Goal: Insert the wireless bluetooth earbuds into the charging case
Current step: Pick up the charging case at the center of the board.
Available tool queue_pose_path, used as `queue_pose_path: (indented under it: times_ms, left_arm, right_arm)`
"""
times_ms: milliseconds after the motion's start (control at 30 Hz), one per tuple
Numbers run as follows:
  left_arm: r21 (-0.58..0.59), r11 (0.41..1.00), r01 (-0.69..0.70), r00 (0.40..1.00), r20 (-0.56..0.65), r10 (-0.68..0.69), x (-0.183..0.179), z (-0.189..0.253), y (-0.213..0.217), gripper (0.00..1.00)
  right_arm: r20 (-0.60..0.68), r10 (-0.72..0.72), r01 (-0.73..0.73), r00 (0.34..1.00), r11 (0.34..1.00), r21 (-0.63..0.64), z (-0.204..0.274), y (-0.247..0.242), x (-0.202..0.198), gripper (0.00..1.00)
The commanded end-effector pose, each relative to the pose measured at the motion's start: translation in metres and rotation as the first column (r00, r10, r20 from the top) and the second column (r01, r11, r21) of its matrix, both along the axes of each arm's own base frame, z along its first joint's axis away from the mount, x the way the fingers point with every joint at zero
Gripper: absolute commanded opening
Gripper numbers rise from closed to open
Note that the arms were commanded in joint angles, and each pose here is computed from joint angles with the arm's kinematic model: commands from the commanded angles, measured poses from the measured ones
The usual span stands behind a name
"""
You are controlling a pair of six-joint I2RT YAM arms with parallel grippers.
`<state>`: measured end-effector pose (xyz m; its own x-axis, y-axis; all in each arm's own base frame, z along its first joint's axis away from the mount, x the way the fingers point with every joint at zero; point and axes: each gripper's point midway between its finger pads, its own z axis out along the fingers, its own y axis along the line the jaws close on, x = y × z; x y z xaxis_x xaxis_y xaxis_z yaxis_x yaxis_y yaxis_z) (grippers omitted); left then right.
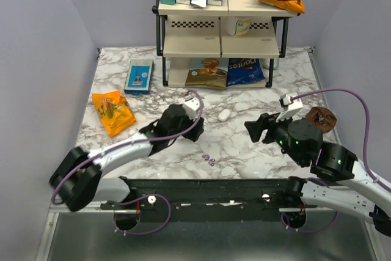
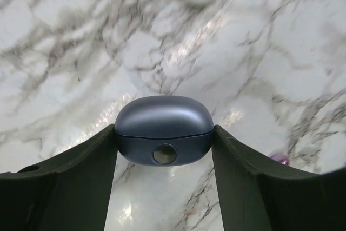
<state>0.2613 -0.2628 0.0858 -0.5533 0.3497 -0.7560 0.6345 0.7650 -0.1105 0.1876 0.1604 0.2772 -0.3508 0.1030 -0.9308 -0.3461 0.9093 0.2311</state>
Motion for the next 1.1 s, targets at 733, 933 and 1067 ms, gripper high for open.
queue_pose_path:
  times_ms: [733, 933, 1067]
  left_arm:
    - [-0.272, 0.767, 0.581, 0.652, 0.720, -0.238, -0.111, 0.139, -0.057, 0.00]
    - [-0.270, 0.773, 0.574, 0.649, 0.726, -0.228, -0.114, 0.140, -0.056, 0.00]
    - [-0.277, 0.770, 0.574, 0.645, 0.732, -0.218, -0.116, 0.144, -0.054, 0.00]
  right_arm:
    - [-0.205, 0.509, -0.526, 0.836, 0.850, -0.032, -0.032, 0.113, -0.033, 0.86]
    - [-0.226, 0.473, -0.495, 0.852, 0.868, -0.050, -0.040, 0.113, -0.027, 0.86]
    - [-0.246, 0.455, -0.482, 0.856, 0.874, -0.062, -0.045, 0.111, -0.025, 0.86]
